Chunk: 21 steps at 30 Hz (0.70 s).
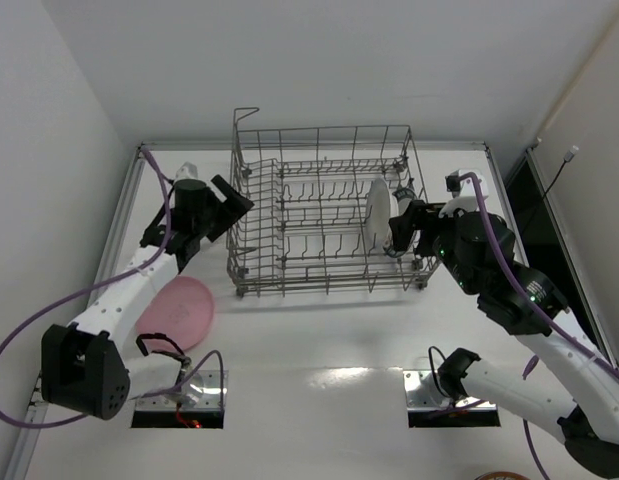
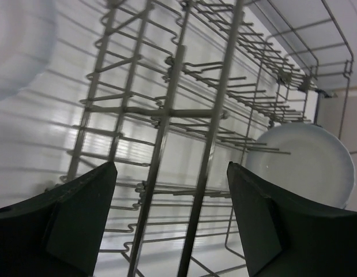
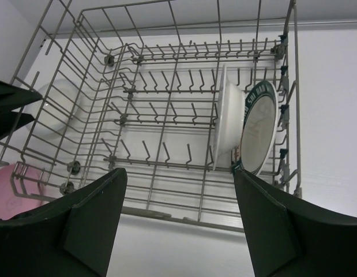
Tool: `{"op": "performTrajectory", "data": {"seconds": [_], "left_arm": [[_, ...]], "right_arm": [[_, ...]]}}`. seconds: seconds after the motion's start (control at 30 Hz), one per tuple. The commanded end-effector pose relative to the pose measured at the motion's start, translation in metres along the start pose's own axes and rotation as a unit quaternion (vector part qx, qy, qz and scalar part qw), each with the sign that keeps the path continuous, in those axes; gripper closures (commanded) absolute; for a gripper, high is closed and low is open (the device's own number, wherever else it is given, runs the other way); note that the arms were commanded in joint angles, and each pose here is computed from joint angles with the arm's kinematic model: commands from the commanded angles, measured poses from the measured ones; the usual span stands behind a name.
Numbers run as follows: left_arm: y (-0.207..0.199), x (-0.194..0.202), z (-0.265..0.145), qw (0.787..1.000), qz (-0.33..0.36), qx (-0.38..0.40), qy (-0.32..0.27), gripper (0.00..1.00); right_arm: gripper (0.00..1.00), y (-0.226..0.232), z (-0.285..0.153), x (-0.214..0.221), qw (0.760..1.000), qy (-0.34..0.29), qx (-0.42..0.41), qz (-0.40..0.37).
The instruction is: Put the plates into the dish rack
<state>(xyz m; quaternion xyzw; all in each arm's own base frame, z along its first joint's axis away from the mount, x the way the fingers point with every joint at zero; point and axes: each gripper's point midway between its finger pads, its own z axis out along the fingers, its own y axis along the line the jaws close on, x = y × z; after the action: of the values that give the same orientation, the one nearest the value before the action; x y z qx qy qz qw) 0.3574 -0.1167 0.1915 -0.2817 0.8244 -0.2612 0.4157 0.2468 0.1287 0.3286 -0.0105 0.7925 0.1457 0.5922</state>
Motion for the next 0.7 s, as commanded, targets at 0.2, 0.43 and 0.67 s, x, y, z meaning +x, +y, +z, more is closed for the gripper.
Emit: {"op": "performTrajectory", "data": {"seconds": [0.2,0.43,0.67], "left_arm": [[-0.019,0.061,0.022,0.991,0.042,0.008,0.13,0.13],[-0.078,0.03,-0.008,0.988,0.101,0.07,0.093,0.0],[-0.152,0.007,-0.054,0.97,0.145,0.179,0.082,0.0]], "right_arm": [[0.26,-0.008,-0.002,-0.002,1.0,-0.009,0.015,-0.005],[0.25,-0.012,-0.006,-0.001,1.0,-0.01,0.02,-0.005],[0.25,-0.009,-0.002,0.001,1.0,-0.01,0.015,-0.004]]}}
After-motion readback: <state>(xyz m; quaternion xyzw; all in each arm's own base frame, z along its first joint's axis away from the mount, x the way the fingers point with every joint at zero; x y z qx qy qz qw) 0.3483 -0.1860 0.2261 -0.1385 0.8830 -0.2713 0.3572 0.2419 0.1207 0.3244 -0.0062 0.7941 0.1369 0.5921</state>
